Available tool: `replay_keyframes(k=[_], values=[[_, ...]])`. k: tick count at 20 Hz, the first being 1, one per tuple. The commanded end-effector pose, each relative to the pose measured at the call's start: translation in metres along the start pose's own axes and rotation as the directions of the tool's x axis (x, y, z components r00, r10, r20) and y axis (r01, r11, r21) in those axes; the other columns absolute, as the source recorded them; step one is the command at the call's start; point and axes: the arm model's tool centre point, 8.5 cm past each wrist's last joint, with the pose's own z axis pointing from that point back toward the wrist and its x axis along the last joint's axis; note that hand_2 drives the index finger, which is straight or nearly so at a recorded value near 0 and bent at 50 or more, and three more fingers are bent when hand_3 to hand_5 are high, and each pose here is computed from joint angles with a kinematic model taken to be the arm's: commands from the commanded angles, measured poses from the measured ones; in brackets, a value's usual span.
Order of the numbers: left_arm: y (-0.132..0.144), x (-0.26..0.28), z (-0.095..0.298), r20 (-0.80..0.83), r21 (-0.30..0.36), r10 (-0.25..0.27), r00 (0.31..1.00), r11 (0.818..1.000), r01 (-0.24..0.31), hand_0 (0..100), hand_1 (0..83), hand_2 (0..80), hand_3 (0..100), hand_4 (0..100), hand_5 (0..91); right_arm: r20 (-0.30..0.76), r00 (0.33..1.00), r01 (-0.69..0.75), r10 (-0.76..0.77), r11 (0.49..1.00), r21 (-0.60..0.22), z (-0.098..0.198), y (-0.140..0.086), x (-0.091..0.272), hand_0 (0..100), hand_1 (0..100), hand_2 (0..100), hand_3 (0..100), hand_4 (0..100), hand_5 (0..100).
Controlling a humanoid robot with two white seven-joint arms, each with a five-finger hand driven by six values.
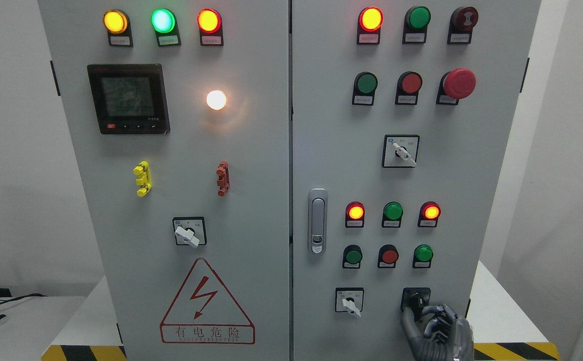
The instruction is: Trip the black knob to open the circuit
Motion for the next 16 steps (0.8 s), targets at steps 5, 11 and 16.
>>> replay_keyframes(k=[5,11,16], values=[[-0.0001,0.0004,-0.0001,0.002,-0.004,-0.030,1.000,1.000,0.030,12,38.9,0.0,0,0,0.0,-0.005,1.000,0.028,-0.028,1.000,0.009,0.0010,0.0031,0.0009,38,84,61,98,93,99],[-0.0001,-0.0002,0.0000,0.000,-0.004,-0.030,1.000,1.000,0.030,12,38.9,0.0,0,0,0.0,-0.029,0.998,0.049,-0.048,0.999,0.018,0.0014,0.0058,-0.0006,39,84,61,98,93,99],[-0.0011,0.0003,0.0000,0.002,-0.006,-0.030,1.000,1.000,0.030,12,38.9,0.0,0,0,0.0,-0.039,0.998,0.048,-0.047,0.999,0.018,0.0010,0.0070,-0.0004,39,85,61,99,93,99]])
